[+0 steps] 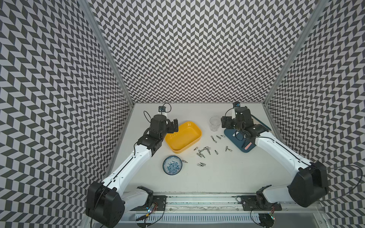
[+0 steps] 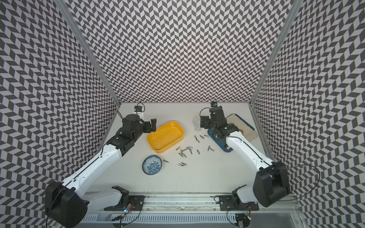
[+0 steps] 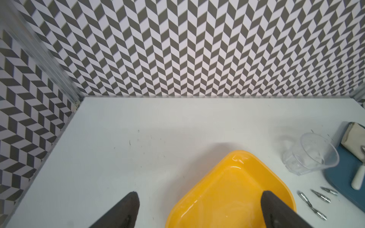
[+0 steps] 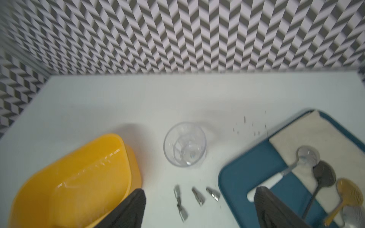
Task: Put the bit on the desktop into the storage box
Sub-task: Pick up the screwdriver bit from the center of the board.
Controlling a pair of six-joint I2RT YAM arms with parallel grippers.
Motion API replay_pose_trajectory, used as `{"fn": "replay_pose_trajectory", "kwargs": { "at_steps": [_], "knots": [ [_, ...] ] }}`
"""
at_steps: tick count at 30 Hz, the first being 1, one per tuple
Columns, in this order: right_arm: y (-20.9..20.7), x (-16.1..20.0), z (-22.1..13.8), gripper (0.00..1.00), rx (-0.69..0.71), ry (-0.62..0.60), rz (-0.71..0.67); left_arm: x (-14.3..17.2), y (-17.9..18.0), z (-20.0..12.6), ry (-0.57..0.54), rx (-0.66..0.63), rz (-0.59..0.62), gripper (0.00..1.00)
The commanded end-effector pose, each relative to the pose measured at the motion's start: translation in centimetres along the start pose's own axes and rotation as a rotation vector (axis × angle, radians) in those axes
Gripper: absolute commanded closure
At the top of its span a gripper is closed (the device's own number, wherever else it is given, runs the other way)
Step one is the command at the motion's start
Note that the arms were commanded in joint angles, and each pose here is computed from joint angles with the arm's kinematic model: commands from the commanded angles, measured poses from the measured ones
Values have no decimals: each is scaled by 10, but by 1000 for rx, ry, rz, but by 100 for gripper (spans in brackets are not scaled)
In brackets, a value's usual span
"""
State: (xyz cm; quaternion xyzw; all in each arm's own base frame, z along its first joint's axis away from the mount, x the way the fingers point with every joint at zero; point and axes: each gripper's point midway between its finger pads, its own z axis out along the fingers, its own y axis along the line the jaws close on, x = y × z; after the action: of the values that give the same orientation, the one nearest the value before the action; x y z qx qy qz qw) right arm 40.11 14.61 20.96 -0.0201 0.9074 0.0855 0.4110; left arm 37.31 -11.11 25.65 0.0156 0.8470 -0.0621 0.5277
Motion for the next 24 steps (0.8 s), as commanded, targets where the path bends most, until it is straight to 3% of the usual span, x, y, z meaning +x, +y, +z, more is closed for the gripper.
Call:
{"fn": "replay_pose_trajectory", "kwargs": {
  "at_steps": [1,5,24],
  "knots": [
    [-4,67,5,12,22,329,38,-5,-10,-27,29,54,-56,0],
    [-7,111,13,14,26,483,49,5,-33,-37,105,171,-111,0],
    [-18,161,33,34,15,584,85,50,-65,-53,265,230,-87,1]
  ]
}}
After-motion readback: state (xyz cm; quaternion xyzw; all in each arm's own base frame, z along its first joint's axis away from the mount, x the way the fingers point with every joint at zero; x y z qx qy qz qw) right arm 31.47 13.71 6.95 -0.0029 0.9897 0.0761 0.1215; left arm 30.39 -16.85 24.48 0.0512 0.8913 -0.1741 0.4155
